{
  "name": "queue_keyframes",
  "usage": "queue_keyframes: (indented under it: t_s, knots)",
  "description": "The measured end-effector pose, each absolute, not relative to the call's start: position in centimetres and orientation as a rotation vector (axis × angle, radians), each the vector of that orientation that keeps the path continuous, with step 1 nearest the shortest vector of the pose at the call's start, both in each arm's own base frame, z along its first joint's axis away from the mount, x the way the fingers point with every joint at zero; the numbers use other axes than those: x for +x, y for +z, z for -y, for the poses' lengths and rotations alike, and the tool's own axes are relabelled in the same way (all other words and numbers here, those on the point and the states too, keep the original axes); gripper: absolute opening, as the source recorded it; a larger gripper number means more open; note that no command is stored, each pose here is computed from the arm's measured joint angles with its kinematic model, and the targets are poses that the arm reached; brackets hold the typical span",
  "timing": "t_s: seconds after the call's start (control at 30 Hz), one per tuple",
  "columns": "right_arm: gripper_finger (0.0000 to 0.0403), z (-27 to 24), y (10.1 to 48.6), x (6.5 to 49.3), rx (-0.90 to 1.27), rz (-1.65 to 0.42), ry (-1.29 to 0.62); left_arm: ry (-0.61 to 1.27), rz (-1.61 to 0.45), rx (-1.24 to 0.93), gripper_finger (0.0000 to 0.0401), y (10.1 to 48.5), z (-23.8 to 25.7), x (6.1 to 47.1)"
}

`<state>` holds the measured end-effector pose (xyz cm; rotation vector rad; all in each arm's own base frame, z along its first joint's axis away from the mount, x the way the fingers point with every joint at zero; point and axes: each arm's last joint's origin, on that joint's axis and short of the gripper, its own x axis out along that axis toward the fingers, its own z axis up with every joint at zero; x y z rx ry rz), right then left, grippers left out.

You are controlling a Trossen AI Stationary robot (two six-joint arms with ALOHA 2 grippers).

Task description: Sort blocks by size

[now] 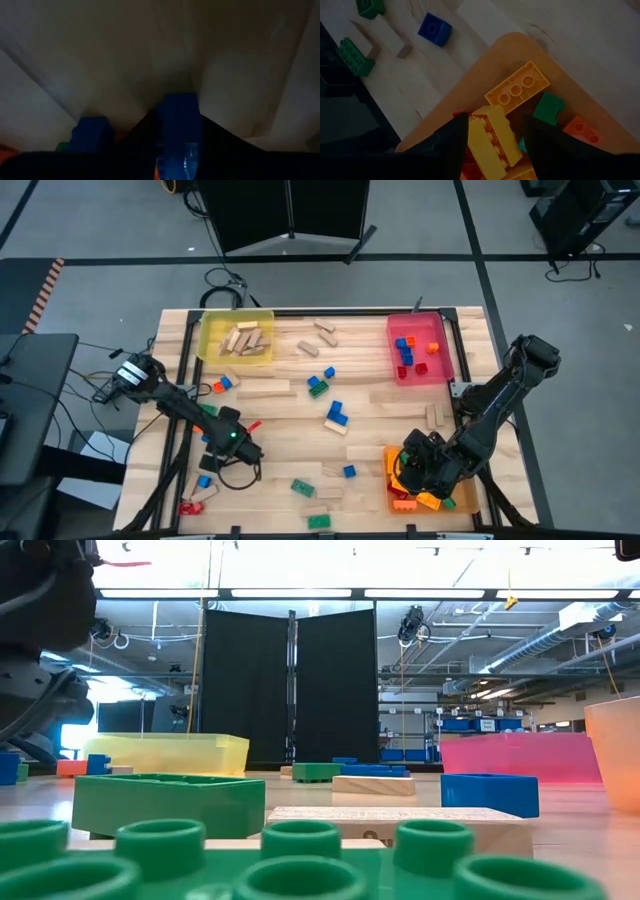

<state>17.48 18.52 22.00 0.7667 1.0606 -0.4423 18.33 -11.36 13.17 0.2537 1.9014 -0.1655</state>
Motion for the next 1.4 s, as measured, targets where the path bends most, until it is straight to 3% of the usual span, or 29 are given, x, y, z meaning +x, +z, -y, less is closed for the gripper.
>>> queue_keyframes:
  t_s: [0.27, 0.47, 0.83, 1.03, 1.4]
  knots:
    - [0.0197, -18.5, 22.1, 17.5, 0.761, -1.057, -0.436, -0.077, -1.788, 0.164, 0.0093, 14.9, 12.0, 19.7]
    - [0.0197, -17.6, 24.8, 16.7, 0.849, -1.011, -0.368, 0.036, -1.484, 0.134, 0.0093, 20.5, 12.8, 22.0]
    - [0.0195, -15.6, 30.5, 17.8, 0.641, -0.367, -0.353, 0.203, -0.811, 0.15, 0.0093, 33.4, 13.7, 26.2]
    - [0.0196, -15.0, 31.6, 21.1, 0.535, -0.203, -0.38, 0.288, -0.59, -0.053, 0.0093, 36.8, 12.4, 28.2]
    - [0.0231, -14.8, 31.9, 26.1, 0.424, -0.136, -0.148, 0.065, -0.329, -0.235, 0.0093, 39.7, 10.8, 31.3]
